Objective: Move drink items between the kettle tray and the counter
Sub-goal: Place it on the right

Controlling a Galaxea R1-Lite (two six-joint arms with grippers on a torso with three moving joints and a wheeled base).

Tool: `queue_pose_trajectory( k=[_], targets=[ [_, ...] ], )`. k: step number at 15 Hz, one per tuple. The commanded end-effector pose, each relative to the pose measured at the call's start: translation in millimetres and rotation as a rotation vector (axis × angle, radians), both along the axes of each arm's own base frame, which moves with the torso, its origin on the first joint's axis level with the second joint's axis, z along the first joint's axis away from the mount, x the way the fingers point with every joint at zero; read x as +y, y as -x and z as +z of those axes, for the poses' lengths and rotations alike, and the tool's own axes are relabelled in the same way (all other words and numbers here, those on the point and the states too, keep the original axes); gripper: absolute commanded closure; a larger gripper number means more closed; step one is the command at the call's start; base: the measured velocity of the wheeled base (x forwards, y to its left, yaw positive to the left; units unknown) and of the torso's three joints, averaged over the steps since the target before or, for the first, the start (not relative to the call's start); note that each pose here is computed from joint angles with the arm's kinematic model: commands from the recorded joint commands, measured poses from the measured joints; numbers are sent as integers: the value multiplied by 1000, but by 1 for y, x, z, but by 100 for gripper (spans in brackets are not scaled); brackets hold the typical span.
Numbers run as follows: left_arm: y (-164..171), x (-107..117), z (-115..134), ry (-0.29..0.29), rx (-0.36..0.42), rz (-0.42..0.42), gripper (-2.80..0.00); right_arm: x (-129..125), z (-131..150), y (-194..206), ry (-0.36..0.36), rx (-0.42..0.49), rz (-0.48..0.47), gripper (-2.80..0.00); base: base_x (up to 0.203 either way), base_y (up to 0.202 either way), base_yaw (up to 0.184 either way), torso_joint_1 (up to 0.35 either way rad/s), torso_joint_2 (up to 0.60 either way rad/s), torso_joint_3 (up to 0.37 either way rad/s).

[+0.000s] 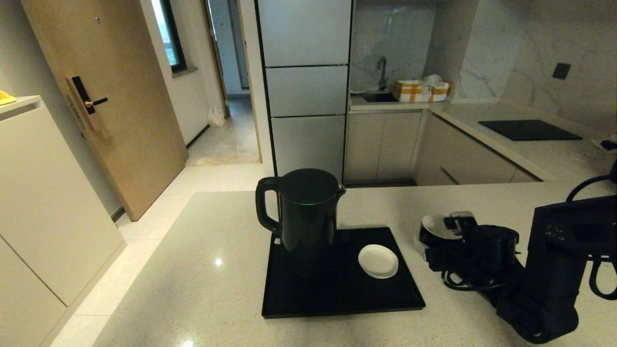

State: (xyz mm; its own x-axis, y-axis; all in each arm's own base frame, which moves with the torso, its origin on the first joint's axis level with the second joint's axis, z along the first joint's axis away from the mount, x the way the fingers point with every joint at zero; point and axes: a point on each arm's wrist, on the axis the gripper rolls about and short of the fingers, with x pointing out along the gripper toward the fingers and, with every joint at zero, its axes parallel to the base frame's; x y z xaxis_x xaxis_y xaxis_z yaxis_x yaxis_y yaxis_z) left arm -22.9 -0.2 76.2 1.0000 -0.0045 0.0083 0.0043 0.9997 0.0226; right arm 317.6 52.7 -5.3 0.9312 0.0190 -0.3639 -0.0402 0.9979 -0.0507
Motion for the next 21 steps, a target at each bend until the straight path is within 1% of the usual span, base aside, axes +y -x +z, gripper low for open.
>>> queue_pose_trajectory(
  k=[1, 2, 3, 4, 6, 10, 20, 21],
  targets=[
    [0, 0, 0, 0, 0, 0, 0, -34, -17, 3, -2, 43, -95, 0, 0, 0, 0, 0, 0, 0],
    [0, 0, 0, 0, 1, 0, 0, -41, -24, 3, -6, 64, -104, 0, 0, 0, 0, 0, 0, 0],
    [0, 0, 0, 0, 1, 0, 0, -42, -26, 3, -9, 67, -101, 0, 0, 0, 0, 0, 0, 0],
    [0, 0, 0, 0, 0, 0, 0, -42, -26, 3, -9, 67, -101, 0, 0, 0, 0, 0, 0, 0],
    [0, 0, 0, 0, 1, 0, 0, -42, -38, 0, 0, 89, -102, 0, 0, 0, 0, 0, 0, 0],
    [0, 0, 0, 0, 1, 0, 0, -43, -45, 4, 29, 123, -89, 0, 0, 0, 0, 0, 0, 0],
    [0, 0, 0, 0, -1, -2, 0, -43, -44, 8, 22, 132, -94, 0, 0, 0, 0, 0, 0, 0],
    [0, 0, 0, 0, 0, -1, 0, -44, -43, 7, 22, 130, -95, -280, 0, 0, 0, 0, 0, 0]
  ],
)
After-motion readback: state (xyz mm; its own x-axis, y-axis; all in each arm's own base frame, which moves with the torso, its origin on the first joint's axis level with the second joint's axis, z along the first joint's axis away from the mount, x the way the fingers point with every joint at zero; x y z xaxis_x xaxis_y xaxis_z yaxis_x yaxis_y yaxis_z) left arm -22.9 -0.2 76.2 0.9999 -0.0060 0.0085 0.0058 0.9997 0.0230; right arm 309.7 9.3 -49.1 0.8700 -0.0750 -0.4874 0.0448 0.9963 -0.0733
